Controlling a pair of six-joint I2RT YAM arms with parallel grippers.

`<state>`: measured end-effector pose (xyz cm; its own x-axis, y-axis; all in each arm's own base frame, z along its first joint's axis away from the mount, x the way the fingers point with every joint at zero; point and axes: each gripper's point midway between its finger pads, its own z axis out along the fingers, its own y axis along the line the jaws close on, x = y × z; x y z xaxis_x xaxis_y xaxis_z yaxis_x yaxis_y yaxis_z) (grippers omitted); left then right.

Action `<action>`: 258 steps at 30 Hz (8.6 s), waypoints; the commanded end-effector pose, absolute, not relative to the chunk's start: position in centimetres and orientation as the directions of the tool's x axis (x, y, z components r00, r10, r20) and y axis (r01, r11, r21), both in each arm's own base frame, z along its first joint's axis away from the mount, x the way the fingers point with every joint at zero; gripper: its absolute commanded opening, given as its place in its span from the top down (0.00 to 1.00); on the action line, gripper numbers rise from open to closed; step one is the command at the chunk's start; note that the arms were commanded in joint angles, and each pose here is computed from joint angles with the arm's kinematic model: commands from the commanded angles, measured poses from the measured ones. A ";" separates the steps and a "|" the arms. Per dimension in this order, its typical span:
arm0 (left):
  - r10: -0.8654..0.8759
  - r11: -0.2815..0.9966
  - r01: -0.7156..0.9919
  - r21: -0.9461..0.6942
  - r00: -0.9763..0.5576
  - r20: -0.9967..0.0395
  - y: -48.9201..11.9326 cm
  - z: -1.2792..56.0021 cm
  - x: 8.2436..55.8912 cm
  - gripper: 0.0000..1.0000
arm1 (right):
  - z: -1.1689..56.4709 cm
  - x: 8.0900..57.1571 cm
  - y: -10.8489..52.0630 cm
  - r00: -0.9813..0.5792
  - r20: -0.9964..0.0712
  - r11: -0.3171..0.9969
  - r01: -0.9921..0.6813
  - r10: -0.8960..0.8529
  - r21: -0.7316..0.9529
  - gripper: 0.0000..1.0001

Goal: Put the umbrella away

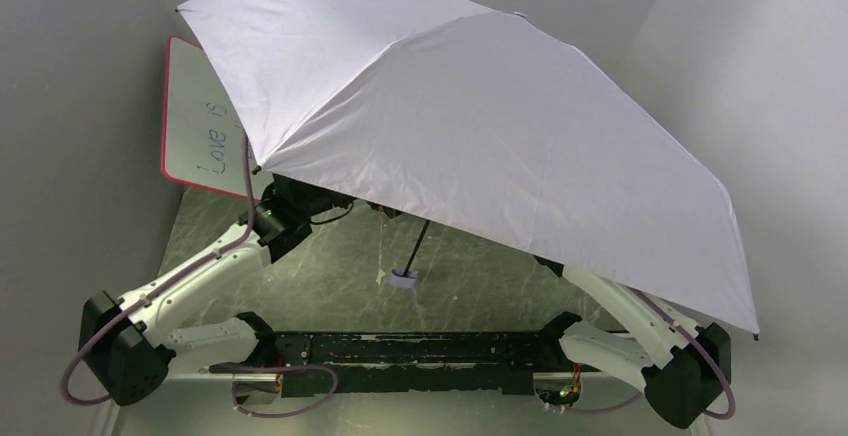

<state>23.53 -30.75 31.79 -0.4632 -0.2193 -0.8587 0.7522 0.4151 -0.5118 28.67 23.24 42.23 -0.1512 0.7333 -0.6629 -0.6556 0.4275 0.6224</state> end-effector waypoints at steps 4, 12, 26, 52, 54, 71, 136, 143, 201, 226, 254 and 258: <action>-0.260 0.242 0.879 -0.411 -0.350 -0.900 -34.5 37.4 21.1 0.03 | 44.4 26.3 21.2 -0.107 -0.609 0.384 -0.687 0.786 0.616 1.00; -0.212 0.168 0.911 -0.376 -0.339 -0.917 -38.0 37.5 20.1 0.10 | 45.0 25.0 21.4 -0.144 -0.580 0.313 -0.725 0.802 0.613 1.00; -0.155 0.137 0.950 -0.282 -0.260 -0.953 -41.4 39.1 21.9 0.33 | 46.5 22.8 22.0 -0.196 -0.551 0.196 -0.796 0.811 0.573 1.00; -0.101 0.201 0.958 -0.204 -0.187 -0.977 -41.8 39.7 23.6 0.95 | 45.8 24.0 22.3 -0.154 -0.609 0.283 -0.780 0.778 0.558 0.97; -0.099 0.243 0.952 -0.187 -0.168 -0.981 -41.3 39.8 24.1 0.95 | 45.6 24.0 22.3 -0.150 -0.614 0.292 -0.777 0.775 0.558 0.96; -0.198 0.612 0.761 -0.214 -0.114 -0.973 -35.4 40.9 28.6 0.95 | 44.7 25.6 21.2 -0.111 -0.592 0.350 -0.714 0.798 0.607 0.50; -0.029 0.786 0.609 -0.103 -0.131 -0.991 -34.5 33.4 28.7 0.95 | 44.5 36.7 20.9 0.146 -0.224 0.263 -0.680 0.963 0.684 0.34; -0.014 0.788 0.610 -0.085 -0.121 -0.993 -34.6 33.3 28.5 0.95 | 45.0 37.4 20.9 0.159 -0.227 0.274 -0.666 0.961 0.693 0.35; 0.041 0.806 0.591 -0.039 -0.121 -0.992 -35.2 31.8 28.3 0.95 | 35.9 30.3 24.0 -0.051 -0.265 0.203 -0.510 0.963 0.836 1.00; 0.071 0.723 0.690 -0.044 -0.137 -0.988 -37.7 30.9 26.5 0.69 | 47.5 31.9 13.7 0.189 -0.176 0.256 -0.619 0.966 0.742 1.00; 0.074 0.756 0.654 -0.025 -0.123 -0.990 -36.8 31.2 26.8 0.95 | 28.1 28.5 25.0 -0.248 -0.378 0.254 -0.417 0.892 0.873 1.00; 0.070 0.759 0.651 -0.027 -0.122 -0.990 -36.7 31.3 26.8 0.95 | 26.8 28.1 25.7 -0.278 -0.382 0.262 -0.385 0.881 0.885 1.00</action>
<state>25.02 -34.78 22.49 -0.2688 0.3242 -0.9070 0.6779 0.7326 0.0610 29.32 23.50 29.48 -0.1632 0.9267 -0.3385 -0.4095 0.2486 0.8778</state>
